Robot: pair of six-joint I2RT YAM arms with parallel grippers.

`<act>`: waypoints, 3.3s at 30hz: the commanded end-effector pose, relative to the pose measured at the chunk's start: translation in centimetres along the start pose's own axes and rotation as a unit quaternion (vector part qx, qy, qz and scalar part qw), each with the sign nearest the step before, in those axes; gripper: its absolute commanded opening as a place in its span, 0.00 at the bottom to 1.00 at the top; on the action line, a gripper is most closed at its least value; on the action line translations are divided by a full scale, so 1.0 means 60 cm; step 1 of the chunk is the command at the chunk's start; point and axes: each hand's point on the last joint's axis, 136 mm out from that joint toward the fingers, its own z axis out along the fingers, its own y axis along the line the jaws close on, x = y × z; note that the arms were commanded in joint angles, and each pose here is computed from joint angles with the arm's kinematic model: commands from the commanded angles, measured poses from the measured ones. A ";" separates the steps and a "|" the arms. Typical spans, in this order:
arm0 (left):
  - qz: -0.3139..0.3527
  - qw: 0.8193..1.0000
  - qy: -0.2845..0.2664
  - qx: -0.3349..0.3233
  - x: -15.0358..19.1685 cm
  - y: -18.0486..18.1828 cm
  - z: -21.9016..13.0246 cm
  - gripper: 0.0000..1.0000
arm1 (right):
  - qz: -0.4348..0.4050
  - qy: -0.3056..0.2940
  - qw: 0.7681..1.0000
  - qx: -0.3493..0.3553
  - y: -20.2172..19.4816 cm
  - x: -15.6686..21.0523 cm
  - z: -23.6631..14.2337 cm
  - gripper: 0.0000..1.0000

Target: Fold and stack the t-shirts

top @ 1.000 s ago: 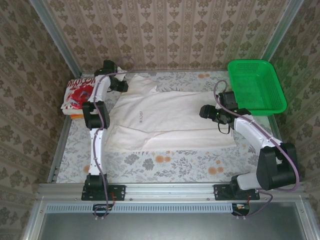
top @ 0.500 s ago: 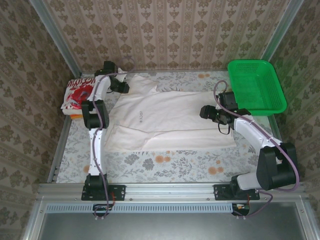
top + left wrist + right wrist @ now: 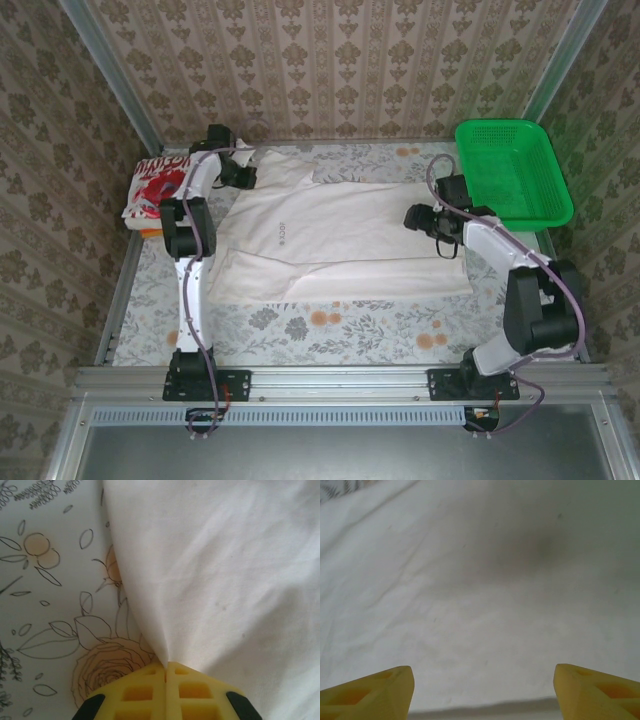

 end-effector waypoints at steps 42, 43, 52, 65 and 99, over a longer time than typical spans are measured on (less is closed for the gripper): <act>-0.005 0.996 -0.085 -0.013 -0.043 0.051 -0.121 0.00 | 0.088 -0.029 0.970 0.224 -0.064 -0.269 0.283 0.49; -0.006 0.996 -0.084 -0.012 -0.041 0.052 -0.120 0.00 | 0.088 -0.023 0.970 0.224 -0.064 -0.265 0.287 0.49; -0.005 0.996 -0.090 -0.006 -0.043 0.051 -0.124 0.00 | 0.085 -0.005 0.971 0.224 -0.062 -0.262 0.296 0.25; 0.003 0.993 -0.118 0.000 -0.061 0.043 -0.152 0.00 | 0.054 -0.045 0.976 0.208 -0.026 -0.311 0.226 0.00; 0.010 0.988 -0.140 0.056 0.063 -0.110 -0.307 0.00 | 0.012 -0.100 0.982 0.162 -0.069 -0.159 -0.028 0.00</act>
